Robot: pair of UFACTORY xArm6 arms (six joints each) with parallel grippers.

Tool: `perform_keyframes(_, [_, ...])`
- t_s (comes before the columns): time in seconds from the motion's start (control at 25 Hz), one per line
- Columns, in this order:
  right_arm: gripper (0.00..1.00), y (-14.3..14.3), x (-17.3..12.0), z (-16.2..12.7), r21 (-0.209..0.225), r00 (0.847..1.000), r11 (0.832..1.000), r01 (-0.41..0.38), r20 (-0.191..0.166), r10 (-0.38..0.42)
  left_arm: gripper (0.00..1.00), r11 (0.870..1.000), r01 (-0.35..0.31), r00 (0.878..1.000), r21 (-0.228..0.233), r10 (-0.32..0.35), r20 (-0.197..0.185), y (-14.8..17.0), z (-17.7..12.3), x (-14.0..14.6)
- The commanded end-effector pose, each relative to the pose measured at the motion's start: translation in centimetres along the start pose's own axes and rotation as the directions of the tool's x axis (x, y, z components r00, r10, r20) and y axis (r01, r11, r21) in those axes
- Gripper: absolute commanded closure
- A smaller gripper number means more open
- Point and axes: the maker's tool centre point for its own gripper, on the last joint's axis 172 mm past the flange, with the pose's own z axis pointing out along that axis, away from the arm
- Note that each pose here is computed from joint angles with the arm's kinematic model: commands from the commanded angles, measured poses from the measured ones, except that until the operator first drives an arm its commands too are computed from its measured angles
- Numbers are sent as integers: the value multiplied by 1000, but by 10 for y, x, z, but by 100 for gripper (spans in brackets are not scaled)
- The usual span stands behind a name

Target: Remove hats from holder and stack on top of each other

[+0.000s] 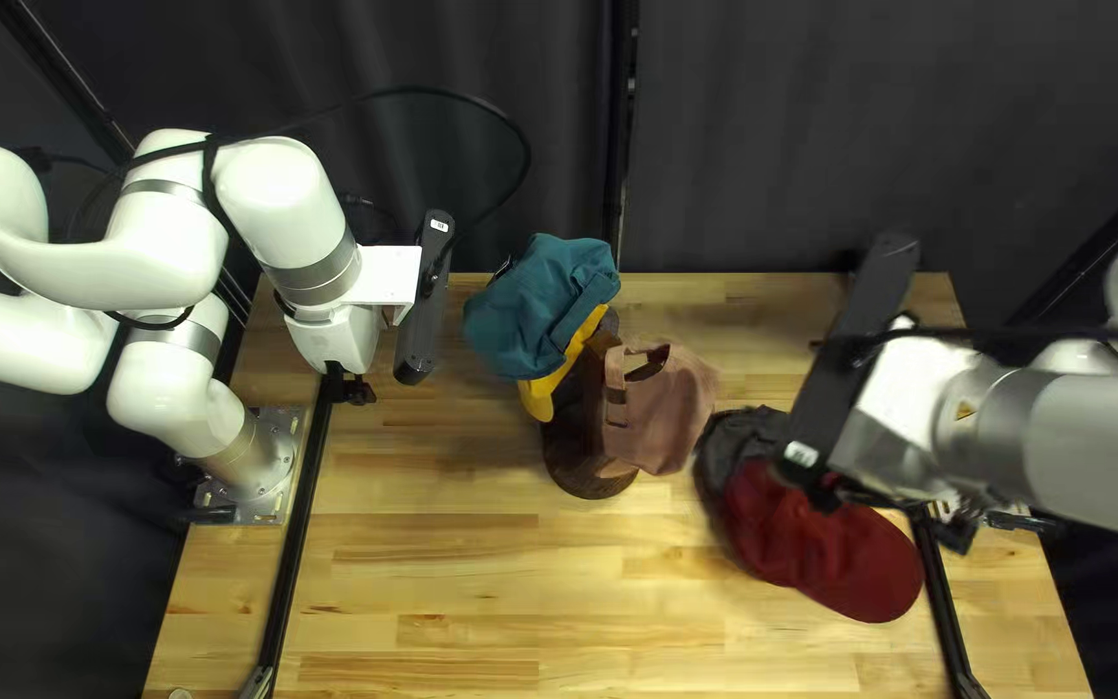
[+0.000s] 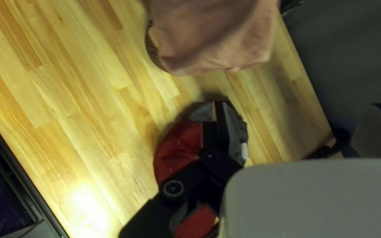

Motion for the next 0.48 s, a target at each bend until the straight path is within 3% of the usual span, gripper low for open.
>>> perform_keyframes(0.04, [0, -15, 0, 13, 15, 1000, 1000, 10, 2, -10, 0, 1000, 0, 1000, 0, 0, 0, 0, 0, 0])
perform_keyframes(0.48, [0, -34, -5, 50, 14, 999, 999, 36, -18, -36, 0, 1000, 0, 1000, 0, 0, 0, 0, 0, 0])
